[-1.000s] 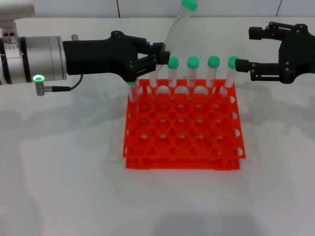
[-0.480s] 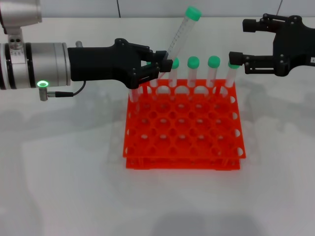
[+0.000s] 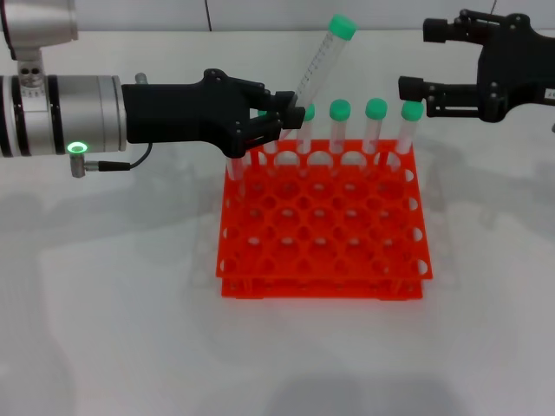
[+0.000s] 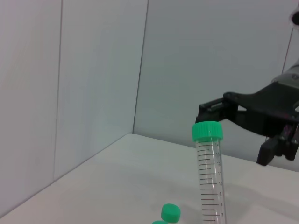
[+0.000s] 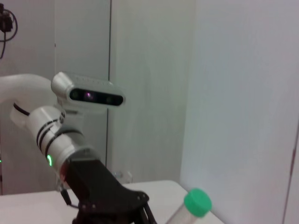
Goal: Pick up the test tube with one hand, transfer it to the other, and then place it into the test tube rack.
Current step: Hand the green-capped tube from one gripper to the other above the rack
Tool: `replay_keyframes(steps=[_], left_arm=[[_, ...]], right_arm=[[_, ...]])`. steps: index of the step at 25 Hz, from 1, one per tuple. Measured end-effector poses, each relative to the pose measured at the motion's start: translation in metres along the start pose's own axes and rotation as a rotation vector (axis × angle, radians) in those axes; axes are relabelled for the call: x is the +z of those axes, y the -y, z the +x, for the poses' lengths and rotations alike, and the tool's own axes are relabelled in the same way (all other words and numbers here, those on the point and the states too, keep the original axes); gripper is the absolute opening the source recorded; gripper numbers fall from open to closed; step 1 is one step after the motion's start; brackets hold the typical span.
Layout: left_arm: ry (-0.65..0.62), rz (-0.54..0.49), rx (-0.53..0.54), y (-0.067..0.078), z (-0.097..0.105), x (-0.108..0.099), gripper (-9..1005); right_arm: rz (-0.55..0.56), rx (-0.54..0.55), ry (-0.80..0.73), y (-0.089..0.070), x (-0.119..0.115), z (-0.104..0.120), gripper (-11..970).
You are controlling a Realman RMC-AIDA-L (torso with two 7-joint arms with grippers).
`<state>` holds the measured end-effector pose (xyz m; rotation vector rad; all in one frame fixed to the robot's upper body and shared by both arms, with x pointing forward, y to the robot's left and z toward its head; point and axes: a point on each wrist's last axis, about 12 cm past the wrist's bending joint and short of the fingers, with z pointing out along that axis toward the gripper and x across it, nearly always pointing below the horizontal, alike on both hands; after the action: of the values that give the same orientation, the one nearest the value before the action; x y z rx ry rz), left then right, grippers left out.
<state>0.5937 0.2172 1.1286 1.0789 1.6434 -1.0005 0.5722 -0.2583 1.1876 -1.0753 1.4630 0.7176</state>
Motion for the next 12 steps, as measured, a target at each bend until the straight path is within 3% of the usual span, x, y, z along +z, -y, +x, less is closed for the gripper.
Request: replay_keyframes(steps=[12], left_arm=[[0.002,-0.003,0.01,0.002,0.003,-0.002,194]], right_arm=[[-0.058,-0.012,0.012,-0.002,0.019,-0.009,728]])
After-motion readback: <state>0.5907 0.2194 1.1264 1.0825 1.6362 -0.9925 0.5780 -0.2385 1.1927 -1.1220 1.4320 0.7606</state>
